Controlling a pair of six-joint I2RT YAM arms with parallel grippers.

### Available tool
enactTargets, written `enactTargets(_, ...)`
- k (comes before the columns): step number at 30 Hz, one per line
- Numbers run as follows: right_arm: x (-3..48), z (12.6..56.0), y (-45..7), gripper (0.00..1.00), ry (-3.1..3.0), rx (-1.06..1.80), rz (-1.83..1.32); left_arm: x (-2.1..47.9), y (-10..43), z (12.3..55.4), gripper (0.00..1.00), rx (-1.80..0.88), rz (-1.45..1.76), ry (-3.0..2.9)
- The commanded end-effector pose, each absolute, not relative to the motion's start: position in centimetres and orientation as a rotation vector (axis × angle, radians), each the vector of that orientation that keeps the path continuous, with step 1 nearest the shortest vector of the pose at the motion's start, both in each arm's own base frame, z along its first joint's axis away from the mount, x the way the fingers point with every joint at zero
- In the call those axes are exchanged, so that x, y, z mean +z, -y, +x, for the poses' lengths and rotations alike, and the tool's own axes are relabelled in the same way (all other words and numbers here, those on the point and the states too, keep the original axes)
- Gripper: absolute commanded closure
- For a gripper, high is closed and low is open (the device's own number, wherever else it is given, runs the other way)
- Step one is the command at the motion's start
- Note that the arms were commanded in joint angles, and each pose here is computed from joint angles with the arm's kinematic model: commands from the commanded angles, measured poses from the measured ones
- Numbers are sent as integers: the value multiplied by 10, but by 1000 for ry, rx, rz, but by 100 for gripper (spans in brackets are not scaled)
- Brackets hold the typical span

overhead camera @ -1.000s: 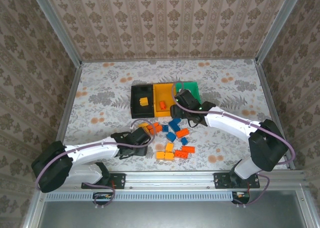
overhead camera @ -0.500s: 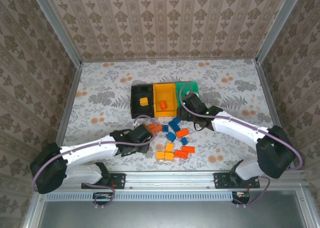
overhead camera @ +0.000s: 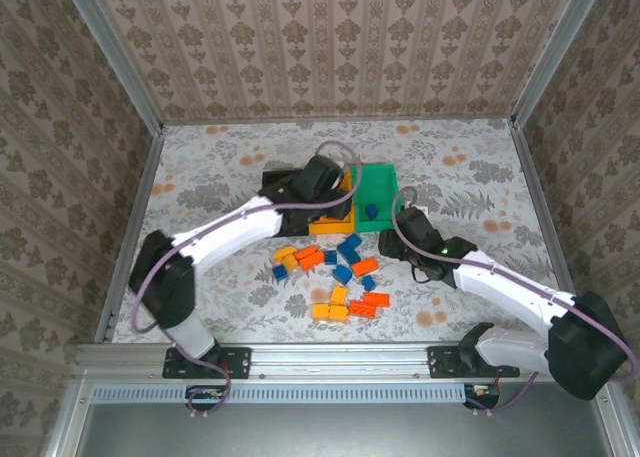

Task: Sort the legos into containers by color

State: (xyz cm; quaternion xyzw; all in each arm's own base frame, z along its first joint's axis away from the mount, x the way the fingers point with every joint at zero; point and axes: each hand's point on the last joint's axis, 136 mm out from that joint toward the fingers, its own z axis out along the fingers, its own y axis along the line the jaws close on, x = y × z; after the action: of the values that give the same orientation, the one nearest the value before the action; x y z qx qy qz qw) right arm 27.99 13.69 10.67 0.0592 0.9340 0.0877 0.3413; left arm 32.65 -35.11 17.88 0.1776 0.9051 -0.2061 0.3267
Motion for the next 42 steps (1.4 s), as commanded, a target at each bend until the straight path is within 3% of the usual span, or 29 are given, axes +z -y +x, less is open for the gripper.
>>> enactTargets(1, 101, 271, -121, 35, -2434, 183, 201, 182, 384, 350, 68, -574, 586, -2336)
enactTargets(9, 92, 266, -118, 35, -2453, 181, 191, 150, 439, 390, 65, -662, 602, -2393)
enactTargets(14, 92, 264, -117, 34, -2455, 171, 171, 150, 455, 397, 38, -734, 570, -2395)
enactTargets(23, 88, 263, -142, 34, -2500, 281, 19, 220, 434, 377, 15, -843, 497, -2247)
enactTargets(25, 81, 261, -155, 34, -2539, 326, -46, 231, 419, 364, 0, -849, 478, -2218)
enactTargets(33, 58, 240, -198, 35, -2630, 353, -288, 213, 325, 299, 0, -746, 349, -2233)
enactTargets(42, 40, 219, -211, 40, -2704, 333, -385, 174, 234, 248, 0, -551, 177, -2285)
